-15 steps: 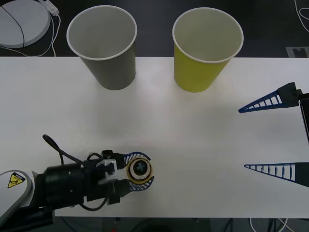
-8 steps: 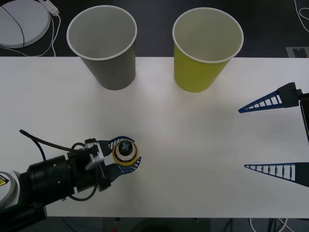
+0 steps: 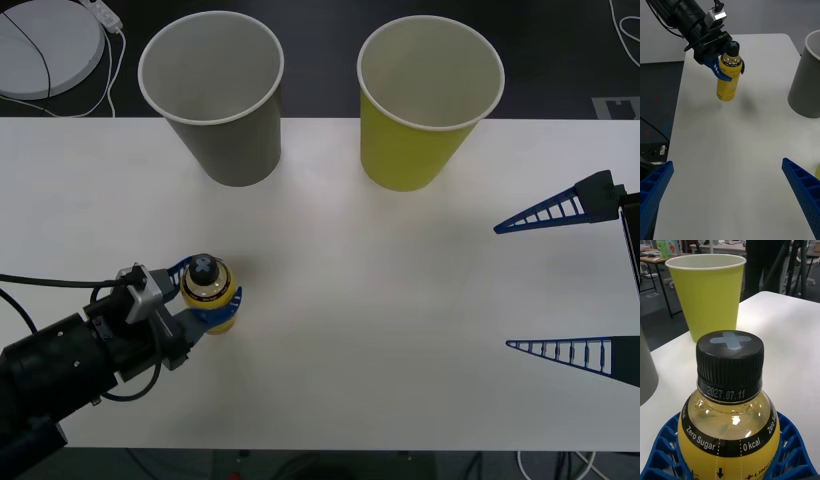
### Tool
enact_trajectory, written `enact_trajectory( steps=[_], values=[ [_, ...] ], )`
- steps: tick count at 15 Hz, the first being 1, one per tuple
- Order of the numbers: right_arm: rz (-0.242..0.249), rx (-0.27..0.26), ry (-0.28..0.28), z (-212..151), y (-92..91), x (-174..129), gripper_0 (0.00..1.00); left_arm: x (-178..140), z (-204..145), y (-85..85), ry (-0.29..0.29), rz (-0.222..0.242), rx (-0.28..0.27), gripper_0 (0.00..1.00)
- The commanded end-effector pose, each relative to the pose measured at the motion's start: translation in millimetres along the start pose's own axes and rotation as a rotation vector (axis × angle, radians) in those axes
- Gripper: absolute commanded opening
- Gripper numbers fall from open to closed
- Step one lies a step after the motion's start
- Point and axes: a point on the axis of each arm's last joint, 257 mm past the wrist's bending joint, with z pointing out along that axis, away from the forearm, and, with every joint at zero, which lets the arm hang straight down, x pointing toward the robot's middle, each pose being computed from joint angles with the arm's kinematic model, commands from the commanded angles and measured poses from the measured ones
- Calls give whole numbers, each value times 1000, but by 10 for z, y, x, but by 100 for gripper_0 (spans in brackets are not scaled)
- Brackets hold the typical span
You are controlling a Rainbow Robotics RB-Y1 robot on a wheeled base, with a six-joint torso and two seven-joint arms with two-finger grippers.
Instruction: Put the can into the green bin and the plastic bottle into the gray bin
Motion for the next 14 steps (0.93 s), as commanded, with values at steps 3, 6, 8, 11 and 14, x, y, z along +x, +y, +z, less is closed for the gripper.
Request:
enact_trajectory(
  steps=[3,6,8,11,14],
  values=[
    [0,0,0,0,0,0,100,32,-224,247,19,-27,-72,0],
    [0,0,0,0,0,0,100,-10,-353,350,21,-43,-119,0],
    [0,0,0,0,0,0,100,-31,-415,417,23,-46,-134,0],
    [0,0,0,0,0,0,100,-59,-485,512,35,-42,-130,0],
    [0,0,0,0,0,0,100,-124,-591,610,52,-66,-97,0]
  ],
)
